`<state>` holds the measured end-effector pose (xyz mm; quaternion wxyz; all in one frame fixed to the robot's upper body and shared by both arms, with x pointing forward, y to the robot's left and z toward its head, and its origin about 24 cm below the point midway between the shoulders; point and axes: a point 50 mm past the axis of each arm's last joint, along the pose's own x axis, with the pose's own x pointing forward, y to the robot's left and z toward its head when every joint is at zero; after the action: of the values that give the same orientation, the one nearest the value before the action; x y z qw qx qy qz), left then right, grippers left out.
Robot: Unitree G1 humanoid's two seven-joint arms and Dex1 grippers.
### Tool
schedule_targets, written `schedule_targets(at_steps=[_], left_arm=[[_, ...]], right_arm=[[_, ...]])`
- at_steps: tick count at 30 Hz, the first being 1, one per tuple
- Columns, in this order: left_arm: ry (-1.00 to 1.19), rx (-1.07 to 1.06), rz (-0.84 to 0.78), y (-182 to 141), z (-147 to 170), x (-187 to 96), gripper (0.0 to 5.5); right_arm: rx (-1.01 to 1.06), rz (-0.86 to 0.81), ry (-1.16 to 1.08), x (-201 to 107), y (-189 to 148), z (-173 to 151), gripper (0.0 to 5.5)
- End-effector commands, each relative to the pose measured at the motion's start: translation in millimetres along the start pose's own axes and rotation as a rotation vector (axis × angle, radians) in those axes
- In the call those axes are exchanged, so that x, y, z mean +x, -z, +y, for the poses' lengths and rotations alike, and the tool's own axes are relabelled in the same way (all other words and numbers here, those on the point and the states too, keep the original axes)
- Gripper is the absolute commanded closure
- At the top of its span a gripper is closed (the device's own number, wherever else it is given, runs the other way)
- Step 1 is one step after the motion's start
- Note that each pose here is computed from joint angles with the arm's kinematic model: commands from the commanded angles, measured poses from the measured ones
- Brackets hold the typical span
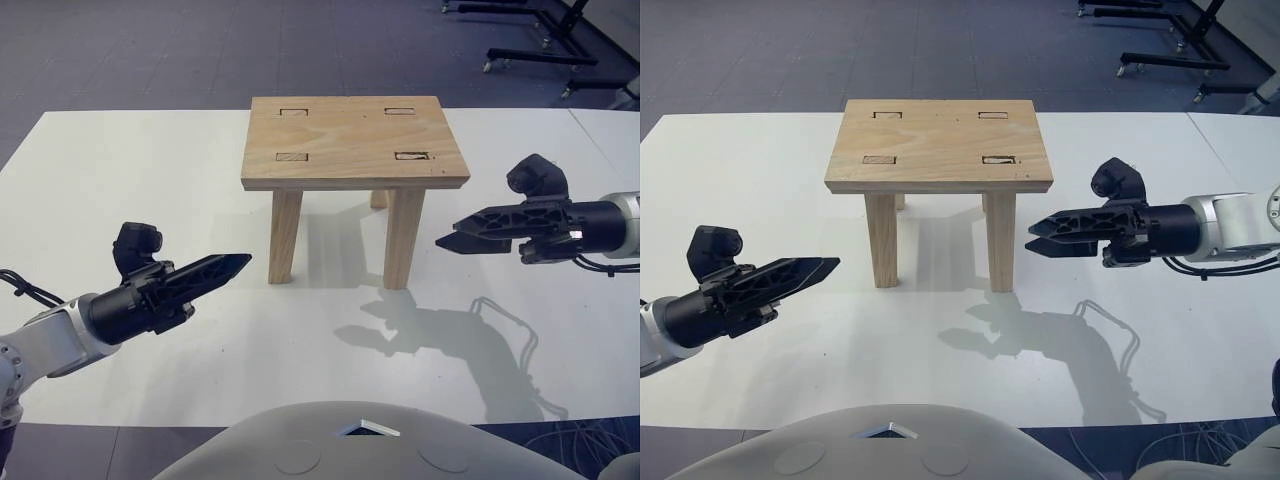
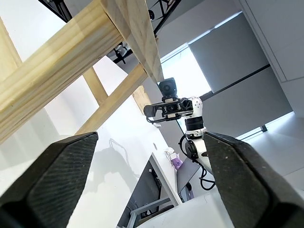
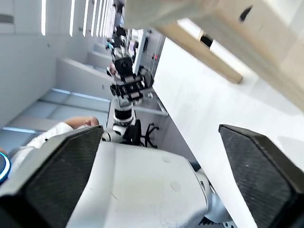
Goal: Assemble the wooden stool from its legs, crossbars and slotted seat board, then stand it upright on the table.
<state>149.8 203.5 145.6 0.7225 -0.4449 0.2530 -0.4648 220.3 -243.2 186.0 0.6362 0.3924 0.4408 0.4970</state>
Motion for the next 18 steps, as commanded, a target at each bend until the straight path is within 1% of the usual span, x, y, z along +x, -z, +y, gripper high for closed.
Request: schedule_targets(at_steps=[1,2,4,6,8,9,11,15,18], left_arm=[[-0.096,0.178,-0.005,-3,-2,2,1.36],[-0.180,0.334,-0.031,-2,6,6,1.36],[-0.204,0.518,-0.048,3,10,14,1.36],[-0.166,0.576,-0.047,9,12,22,1.36],[-0.153,0.604,-0.021,15,23,31,1.36],[-0.140,0.606,-0.010,17,29,35,1.36],[-0.115,0.535,-0.034,13,43,42,1.36],[-0.085,0.495,-0.017,-6,72,51,1.36],[-0.116,0.523,0.032,-20,96,57,1.36]], right_arm=[[-0.129,-0.120,0.008,5,15,-5,0.15],[-0.209,-0.148,0.019,13,24,-9,0.12],[-0.326,-0.175,-0.009,29,49,-11,0.12],[-0.387,-0.198,-0.039,43,67,-19,0.12],[-0.466,-0.205,-0.055,61,75,-34,0.12],[-0.504,-0.201,-0.065,69,75,-41,0.12],[-0.549,-0.194,-0.097,79,69,-58,0.12],[-0.618,-0.117,-0.074,80,45,-104,0.12],[-0.663,-0.066,-0.055,83,22,-125,0.12]])
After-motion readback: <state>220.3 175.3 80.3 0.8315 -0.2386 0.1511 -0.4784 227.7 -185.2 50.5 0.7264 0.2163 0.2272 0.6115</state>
